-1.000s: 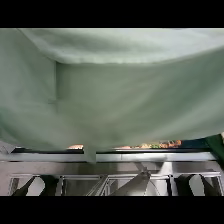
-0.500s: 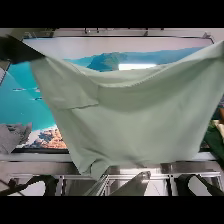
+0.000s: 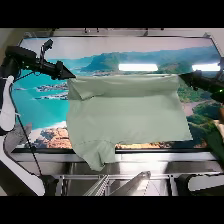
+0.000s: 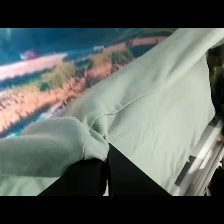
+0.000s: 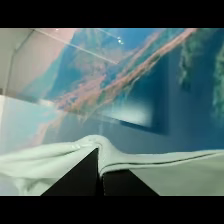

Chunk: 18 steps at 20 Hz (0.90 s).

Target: Fold the shirts.

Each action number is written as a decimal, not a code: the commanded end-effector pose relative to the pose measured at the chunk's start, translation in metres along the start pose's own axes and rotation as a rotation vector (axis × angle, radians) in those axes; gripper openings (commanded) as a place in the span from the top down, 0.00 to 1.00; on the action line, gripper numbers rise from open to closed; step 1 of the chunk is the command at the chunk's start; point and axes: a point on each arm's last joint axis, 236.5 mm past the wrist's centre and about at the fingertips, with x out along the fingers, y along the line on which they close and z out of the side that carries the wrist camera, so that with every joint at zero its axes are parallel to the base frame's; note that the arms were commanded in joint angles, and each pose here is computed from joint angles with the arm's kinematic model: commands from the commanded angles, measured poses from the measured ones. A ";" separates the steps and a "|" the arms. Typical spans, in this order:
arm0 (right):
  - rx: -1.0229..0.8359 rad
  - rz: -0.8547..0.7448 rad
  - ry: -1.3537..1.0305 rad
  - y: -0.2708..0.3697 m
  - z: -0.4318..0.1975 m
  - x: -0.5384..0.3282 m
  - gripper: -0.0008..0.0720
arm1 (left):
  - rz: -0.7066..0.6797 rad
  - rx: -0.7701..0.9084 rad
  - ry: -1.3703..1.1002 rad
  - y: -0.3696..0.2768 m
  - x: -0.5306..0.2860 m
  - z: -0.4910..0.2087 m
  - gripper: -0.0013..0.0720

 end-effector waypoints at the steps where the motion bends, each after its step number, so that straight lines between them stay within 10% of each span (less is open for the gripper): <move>1: 0.097 0.097 0.011 -0.027 0.005 0.028 0.96 | 0.026 -0.068 -0.045 0.027 0.012 0.023 0.96; 18: 0.086 -0.086 0.421 -0.095 -0.082 -0.020 0.96 | 0.020 -0.423 0.360 0.050 0.067 -0.153 0.96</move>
